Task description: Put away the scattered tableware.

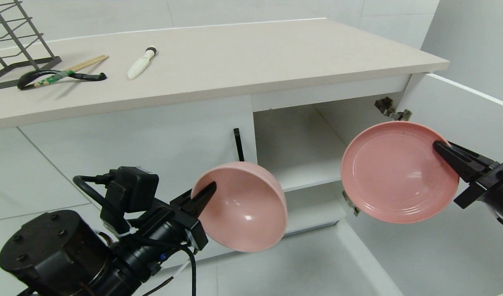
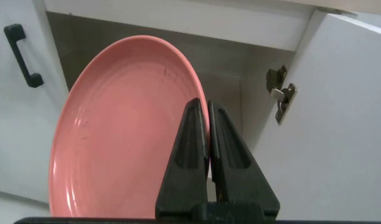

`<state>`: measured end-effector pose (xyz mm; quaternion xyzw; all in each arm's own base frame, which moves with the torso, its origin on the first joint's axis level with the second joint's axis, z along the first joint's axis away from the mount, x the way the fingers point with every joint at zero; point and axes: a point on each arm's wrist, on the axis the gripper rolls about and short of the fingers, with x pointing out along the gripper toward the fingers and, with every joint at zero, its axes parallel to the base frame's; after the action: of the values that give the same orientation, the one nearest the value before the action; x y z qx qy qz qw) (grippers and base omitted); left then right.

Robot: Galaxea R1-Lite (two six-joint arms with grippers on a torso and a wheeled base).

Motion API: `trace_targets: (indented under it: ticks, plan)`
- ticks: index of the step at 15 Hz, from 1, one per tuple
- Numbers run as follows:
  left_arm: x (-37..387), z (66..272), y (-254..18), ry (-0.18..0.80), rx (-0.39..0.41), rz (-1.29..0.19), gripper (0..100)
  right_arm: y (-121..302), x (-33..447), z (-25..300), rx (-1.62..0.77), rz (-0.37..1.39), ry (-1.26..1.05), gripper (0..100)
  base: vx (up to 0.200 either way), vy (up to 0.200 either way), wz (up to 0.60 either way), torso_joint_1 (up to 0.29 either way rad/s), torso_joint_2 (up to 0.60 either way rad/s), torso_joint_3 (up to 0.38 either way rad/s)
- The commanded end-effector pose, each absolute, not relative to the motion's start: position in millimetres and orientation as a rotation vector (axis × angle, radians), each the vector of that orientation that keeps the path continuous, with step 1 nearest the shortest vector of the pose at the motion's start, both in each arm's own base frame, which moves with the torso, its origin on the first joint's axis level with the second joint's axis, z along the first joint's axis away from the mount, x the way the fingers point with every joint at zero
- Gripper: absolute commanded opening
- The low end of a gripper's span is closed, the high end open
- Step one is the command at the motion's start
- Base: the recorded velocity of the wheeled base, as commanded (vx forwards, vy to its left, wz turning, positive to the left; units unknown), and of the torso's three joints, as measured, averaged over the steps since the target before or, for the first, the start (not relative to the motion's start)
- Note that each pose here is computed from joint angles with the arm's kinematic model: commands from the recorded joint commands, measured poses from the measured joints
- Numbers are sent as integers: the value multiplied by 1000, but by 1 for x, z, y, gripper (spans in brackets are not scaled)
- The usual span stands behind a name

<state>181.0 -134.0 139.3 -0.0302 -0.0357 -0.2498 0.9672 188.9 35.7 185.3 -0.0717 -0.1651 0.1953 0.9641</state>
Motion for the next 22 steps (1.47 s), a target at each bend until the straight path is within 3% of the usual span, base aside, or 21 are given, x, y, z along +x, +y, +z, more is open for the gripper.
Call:
trace_targets:
  ticks: [1, 12, 16, 20, 22]
  plan:
    - [175, 131, -129, -29, -46, -507, 0, 36, 190, 183, -145, 397, -323, 0, 200, 0, 0, 2, 2, 36]
    - [174, 124, -129, -2, -11, -506, 0, 40, 195, 166, -140, 421, -240, 0, 36, 0, 0, -1, 2, 9]
    - [168, 115, -124, 28, 75, -507, 0, 40, 193, 159, -138, 424, -208, 0, 0, 0, 0, 0, 0, 0]
    - [166, 109, -123, 47, 131, -509, 0, 50, 190, 141, -120, 483, -118, 0, 0, 0, 0, 0, 0, 0]
    - [166, 109, -123, 47, 130, -509, 0, 59, 200, 116, -117, 522, 11, 0, 0, 0, 0, 0, 0, 0]
